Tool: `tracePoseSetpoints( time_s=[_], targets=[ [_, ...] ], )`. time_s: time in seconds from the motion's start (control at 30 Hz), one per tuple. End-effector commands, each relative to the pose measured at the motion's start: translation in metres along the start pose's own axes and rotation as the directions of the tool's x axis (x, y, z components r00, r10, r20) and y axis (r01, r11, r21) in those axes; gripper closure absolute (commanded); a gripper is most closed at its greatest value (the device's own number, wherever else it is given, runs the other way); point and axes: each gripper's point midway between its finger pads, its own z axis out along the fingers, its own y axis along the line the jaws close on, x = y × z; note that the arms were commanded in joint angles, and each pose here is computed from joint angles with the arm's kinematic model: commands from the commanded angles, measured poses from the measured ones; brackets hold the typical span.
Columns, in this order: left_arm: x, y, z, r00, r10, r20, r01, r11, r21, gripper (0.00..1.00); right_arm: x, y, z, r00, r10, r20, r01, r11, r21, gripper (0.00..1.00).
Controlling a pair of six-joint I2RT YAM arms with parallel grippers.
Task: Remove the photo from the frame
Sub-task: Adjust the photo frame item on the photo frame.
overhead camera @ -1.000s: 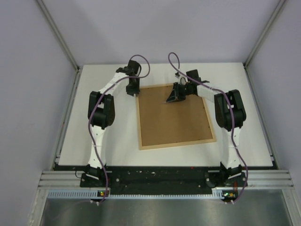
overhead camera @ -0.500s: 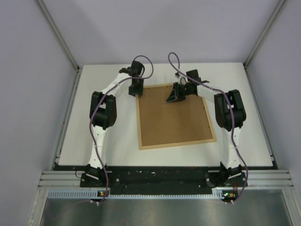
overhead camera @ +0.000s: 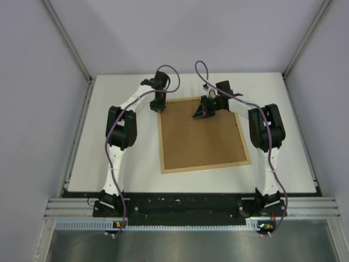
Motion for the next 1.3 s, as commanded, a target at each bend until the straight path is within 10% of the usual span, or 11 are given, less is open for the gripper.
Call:
tracePoseSetpoints(
  time_s=[0.0,0.37,0.8,1.27],
  targets=[
    [-0.009,0.000,0.002,1.000,0.009,0.022,-0.008,1.000,-0.005,0.69,-0.005,0.005,0.002,0.999,-0.035,0.010,0.035,0.999,0.000,1.00],
    [-0.011,-0.005,-0.001,0.999,0.036,0.038,-0.035,0.999,-0.020,0.67,-0.005,0.006,0.002,0.999,-0.032,0.009,0.032,0.999,-0.003,1.00],
    [-0.010,0.001,0.001,0.999,0.019,0.041,-0.016,0.998,-0.055,1.00,-0.005,0.007,0.001,0.999,-0.036,0.009,0.036,0.999,-0.003,1.00],
    [-0.014,0.022,-0.013,0.927,-0.373,-0.038,0.356,0.845,0.399,1.00,-0.006,0.012,-0.002,0.999,-0.044,0.010,0.044,0.999,-0.023,1.00]
  ],
)
